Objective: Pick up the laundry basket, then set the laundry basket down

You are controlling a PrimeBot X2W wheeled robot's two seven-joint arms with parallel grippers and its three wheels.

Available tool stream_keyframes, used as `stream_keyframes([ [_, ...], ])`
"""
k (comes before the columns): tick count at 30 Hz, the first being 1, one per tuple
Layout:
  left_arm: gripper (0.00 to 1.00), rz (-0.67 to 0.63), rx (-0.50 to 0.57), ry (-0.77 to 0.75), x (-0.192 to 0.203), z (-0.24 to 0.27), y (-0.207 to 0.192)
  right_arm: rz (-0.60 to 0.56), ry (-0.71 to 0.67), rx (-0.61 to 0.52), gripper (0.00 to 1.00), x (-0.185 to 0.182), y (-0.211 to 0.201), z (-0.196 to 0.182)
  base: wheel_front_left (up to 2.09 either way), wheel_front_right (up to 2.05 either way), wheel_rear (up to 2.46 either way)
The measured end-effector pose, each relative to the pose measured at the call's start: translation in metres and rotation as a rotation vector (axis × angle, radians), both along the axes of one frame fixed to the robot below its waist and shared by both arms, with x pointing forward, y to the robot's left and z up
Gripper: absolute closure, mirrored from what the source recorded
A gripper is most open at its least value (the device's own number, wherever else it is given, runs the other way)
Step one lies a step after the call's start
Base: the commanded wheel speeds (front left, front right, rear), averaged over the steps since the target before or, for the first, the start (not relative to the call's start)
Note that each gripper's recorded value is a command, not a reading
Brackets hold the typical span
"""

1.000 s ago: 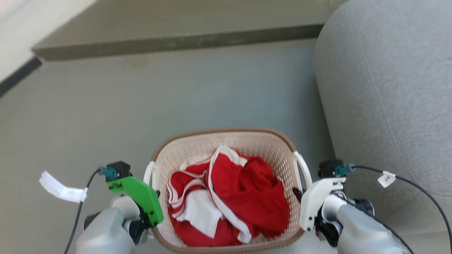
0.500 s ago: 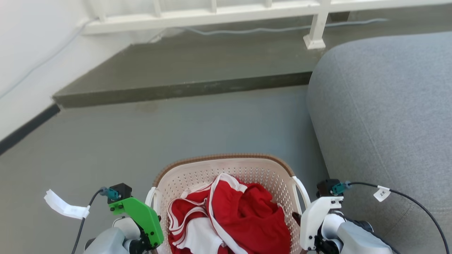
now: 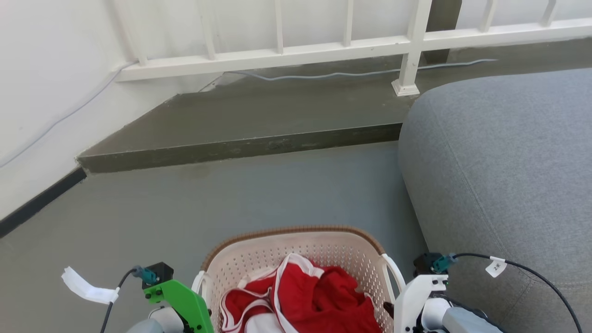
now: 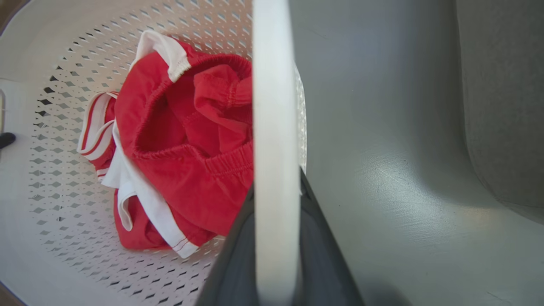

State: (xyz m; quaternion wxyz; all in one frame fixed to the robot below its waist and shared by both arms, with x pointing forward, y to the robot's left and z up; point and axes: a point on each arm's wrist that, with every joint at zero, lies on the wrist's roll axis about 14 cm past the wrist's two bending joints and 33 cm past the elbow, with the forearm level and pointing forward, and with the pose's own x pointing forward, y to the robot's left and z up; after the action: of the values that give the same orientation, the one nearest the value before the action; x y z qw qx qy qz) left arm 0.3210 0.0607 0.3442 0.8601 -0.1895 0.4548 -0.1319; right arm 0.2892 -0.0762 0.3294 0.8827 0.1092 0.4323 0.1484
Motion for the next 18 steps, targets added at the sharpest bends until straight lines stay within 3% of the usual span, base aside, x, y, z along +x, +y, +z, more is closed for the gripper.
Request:
stream_keyframes([
  [18, 1.0, -0.014, 0.0, 0.035, -0.0103, -0.0039, -0.0019, 0.002, 0.031, -0.005, 1.0, -0.0099, -0.0013, -0.0031, 0.0, 0.0, 0.0],
])
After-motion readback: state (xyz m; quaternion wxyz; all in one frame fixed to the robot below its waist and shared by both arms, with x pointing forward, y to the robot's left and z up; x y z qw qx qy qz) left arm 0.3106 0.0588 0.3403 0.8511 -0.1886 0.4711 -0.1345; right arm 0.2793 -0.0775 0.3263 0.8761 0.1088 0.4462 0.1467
